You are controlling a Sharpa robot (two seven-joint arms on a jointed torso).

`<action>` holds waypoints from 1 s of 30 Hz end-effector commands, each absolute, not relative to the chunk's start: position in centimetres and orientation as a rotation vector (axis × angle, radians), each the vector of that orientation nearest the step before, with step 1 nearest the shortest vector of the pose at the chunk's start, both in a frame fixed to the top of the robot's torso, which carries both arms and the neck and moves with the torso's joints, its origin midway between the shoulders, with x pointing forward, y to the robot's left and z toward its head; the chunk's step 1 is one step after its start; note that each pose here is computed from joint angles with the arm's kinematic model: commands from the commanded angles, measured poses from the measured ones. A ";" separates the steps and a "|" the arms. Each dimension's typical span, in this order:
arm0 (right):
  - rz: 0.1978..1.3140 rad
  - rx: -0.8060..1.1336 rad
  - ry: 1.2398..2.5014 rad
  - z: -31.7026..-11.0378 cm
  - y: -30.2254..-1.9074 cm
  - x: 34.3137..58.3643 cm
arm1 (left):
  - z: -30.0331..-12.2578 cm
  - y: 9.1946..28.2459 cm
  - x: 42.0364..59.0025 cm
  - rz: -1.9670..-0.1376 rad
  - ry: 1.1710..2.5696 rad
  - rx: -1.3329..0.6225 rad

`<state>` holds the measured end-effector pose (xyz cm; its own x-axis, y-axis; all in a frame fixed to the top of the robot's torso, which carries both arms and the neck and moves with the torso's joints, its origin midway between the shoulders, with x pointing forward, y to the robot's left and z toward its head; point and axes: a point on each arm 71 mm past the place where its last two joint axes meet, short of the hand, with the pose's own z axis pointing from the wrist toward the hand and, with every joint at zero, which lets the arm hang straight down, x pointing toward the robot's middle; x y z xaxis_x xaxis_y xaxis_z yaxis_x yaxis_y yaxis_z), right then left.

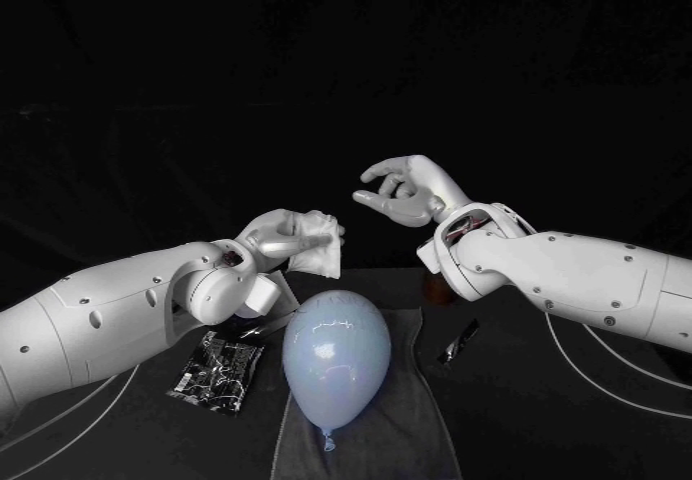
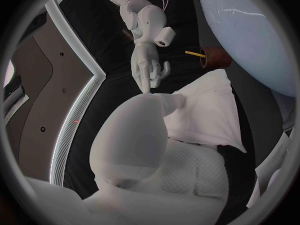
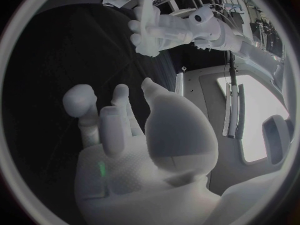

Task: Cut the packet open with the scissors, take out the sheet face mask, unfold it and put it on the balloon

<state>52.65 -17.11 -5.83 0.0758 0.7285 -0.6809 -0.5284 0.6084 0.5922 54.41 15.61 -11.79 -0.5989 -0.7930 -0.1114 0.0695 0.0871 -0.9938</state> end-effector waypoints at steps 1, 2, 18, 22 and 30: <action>1.010 0.325 1.145 -5.9 -18.2 52.7 | -11.8 15.7 54.3 -1.656 1.685 -0.806; 1.014 0.332 1.150 -6.0 -18.4 52.6 | -11.8 15.7 54.3 -1.661 1.686 -0.815; 1.047 0.091 1.220 -8.3 -18.1 49.5 | -12.1 16.1 53.8 -1.717 1.743 -0.907; 1.034 -0.001 1.229 -8.9 -17.1 48.8 | -12.2 16.0 53.7 -1.725 1.758 -0.910; 1.034 -0.054 1.215 -9.6 -14.9 48.4 | -12.4 15.5 53.5 -1.734 1.782 -0.906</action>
<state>48.54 -15.27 -9.65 -0.0588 0.6590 -0.7498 -0.6424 0.5500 0.5338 53.72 15.94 -12.37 -0.6340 -0.7695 0.0766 -0.1028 -0.0143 -0.9946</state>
